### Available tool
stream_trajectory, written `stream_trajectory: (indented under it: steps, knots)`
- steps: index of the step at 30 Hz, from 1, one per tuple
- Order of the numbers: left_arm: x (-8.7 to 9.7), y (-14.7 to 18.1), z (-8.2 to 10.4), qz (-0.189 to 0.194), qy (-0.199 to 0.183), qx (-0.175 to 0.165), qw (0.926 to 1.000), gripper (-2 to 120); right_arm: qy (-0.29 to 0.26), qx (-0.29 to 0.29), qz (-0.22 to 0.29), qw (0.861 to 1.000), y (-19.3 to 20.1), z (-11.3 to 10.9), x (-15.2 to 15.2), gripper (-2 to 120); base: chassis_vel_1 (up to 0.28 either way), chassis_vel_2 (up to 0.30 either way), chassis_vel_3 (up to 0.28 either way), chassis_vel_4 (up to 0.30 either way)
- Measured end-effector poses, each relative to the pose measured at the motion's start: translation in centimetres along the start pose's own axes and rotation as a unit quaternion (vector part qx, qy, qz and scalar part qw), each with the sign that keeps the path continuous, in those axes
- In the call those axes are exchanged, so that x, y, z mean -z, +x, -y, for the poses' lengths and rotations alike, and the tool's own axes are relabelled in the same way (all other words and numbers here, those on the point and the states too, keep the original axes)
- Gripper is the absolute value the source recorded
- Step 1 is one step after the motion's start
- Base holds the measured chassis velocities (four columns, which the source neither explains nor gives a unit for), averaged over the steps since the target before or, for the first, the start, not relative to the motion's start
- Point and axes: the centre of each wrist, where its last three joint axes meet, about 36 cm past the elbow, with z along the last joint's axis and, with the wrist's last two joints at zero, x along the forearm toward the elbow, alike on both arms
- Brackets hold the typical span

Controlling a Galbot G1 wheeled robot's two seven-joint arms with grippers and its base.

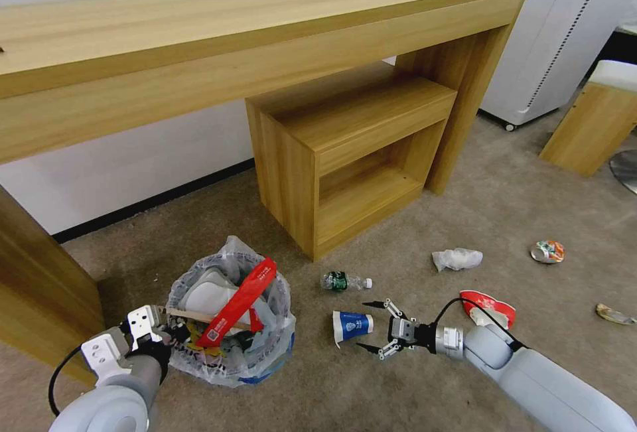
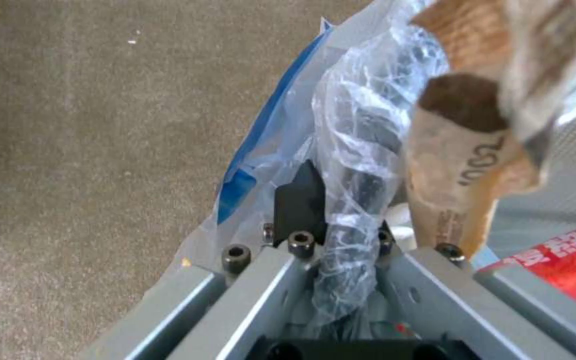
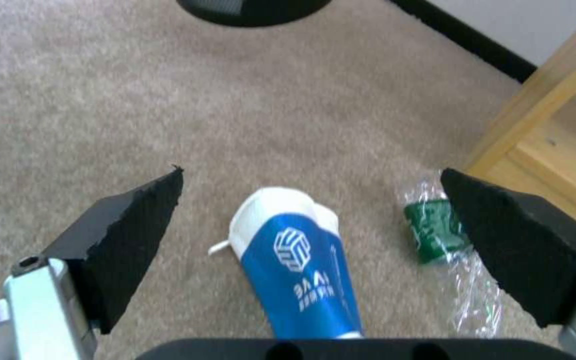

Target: Pick up the trash bin and place the garbage on the floor into it.

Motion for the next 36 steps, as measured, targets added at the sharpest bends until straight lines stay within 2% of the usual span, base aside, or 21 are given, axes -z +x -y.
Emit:
stream_trajectory:
  steps: [20,36]
  knots:
    - [-0.1,-0.3,0.1,-0.003,0.000,-0.007,1.0000,0,0.005,-0.008,-0.039,0.999,0.0,2.6,-3.0,90,0.000,0.000,0.000,0.000]
    - [-0.1,-0.7,-0.2,-0.004,0.002,-0.003,1.0000,0,-0.003,-0.002,-0.050,0.999,-1.9,2.9,-4.8,86,0.000,0.000,0.000,0.000]
